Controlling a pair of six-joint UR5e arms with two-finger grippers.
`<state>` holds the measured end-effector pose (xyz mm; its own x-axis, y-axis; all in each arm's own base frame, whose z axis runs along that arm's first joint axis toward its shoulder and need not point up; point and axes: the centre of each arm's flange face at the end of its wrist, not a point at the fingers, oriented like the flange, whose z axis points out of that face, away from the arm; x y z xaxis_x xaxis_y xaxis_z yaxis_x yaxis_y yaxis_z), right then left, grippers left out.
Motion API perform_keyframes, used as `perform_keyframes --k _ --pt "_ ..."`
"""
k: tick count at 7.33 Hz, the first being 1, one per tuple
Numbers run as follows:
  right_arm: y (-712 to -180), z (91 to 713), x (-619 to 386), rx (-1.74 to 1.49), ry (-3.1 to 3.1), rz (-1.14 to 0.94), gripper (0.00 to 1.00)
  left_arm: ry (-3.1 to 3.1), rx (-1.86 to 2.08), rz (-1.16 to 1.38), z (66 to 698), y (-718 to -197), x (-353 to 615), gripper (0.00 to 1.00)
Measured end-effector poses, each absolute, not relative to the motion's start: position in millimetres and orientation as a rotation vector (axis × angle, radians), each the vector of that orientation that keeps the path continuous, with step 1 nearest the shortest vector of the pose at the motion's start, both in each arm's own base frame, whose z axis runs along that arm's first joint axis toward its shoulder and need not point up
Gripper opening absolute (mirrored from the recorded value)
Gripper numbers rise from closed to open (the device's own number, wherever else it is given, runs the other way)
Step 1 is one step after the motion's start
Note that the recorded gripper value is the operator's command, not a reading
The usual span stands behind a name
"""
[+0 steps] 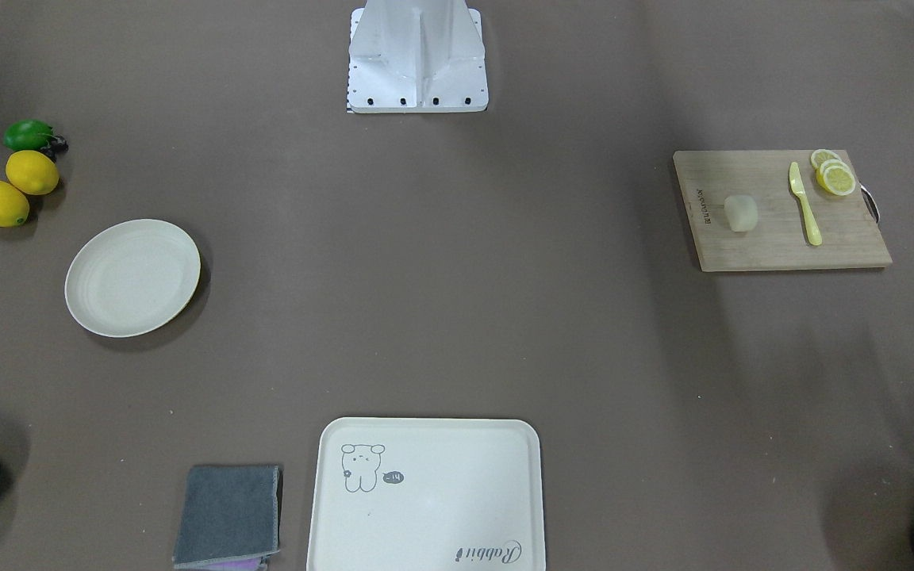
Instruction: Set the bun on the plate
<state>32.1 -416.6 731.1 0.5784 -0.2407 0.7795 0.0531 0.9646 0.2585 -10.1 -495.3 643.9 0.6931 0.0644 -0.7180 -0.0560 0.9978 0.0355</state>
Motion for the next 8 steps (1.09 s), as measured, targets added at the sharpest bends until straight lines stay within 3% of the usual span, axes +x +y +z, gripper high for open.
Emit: perform_keyframes --k 8 --pt "-420.4 719.0 34.1 0.414 -0.89 -0.294 1.0 0.798 0.11 0.109 614.6 -479.2 -12.5 0.98"
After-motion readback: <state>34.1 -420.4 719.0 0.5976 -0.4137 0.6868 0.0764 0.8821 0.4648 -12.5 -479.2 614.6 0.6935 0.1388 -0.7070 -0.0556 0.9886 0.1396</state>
